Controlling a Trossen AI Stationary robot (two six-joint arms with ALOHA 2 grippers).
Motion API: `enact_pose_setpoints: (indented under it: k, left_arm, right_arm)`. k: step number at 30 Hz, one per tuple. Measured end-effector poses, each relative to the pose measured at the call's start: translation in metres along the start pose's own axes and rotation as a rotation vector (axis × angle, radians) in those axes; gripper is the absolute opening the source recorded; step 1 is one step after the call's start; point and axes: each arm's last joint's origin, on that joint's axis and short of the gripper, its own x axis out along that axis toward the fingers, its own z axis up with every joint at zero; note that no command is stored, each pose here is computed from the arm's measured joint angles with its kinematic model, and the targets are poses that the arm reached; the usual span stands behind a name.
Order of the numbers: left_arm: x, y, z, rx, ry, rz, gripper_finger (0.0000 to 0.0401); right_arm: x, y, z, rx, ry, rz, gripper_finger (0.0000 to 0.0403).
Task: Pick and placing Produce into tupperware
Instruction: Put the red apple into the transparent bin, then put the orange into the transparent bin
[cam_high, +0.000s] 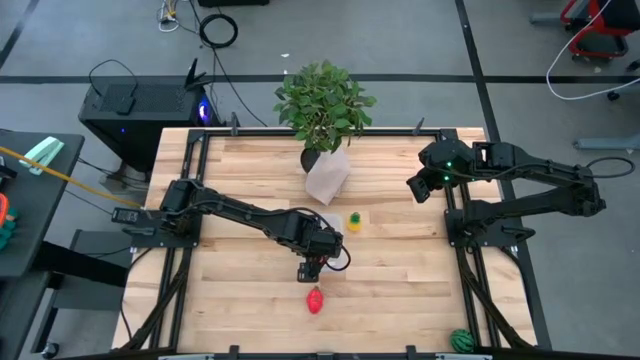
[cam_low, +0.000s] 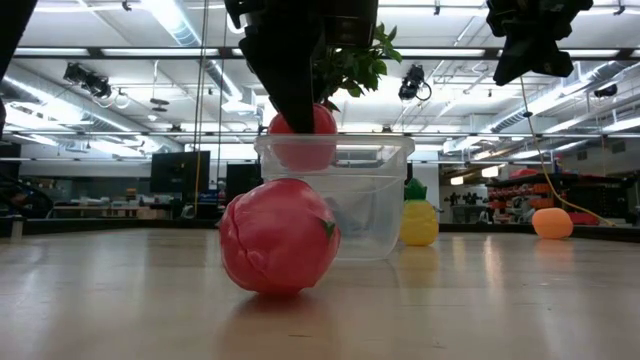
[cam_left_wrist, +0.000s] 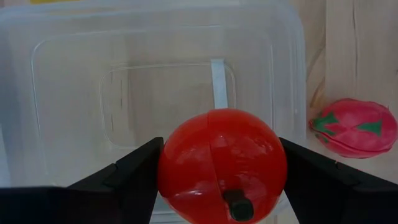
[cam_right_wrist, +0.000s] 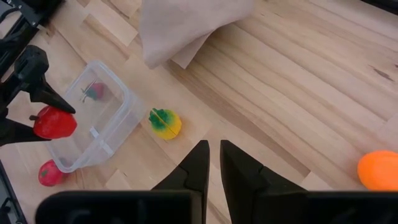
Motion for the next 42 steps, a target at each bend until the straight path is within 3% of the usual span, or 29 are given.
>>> enact_pose_setpoints:
  k: [18,31,42]
  left_arm:
    - [-0.0005,-0.0003,0.0007,-0.011,-0.008,-0.002,0.0296]
    - [-0.0005,-0.0006,0.0007,-0.01,-0.009,-0.002,0.0359]
    - [-0.0005,-0.0006,0.0008,0.009,-0.01,-0.002,0.0355]
  right_arm:
    - [0.0,0.0001,-0.0001,0.0,0.003,0.003,0.0046]
    - [0.0,0.0002,-0.0001,0.0,0.003,0.004,0.0046]
    - [0.0,0.0001,-0.0001,0.0,0.003,0.004,0.0046]
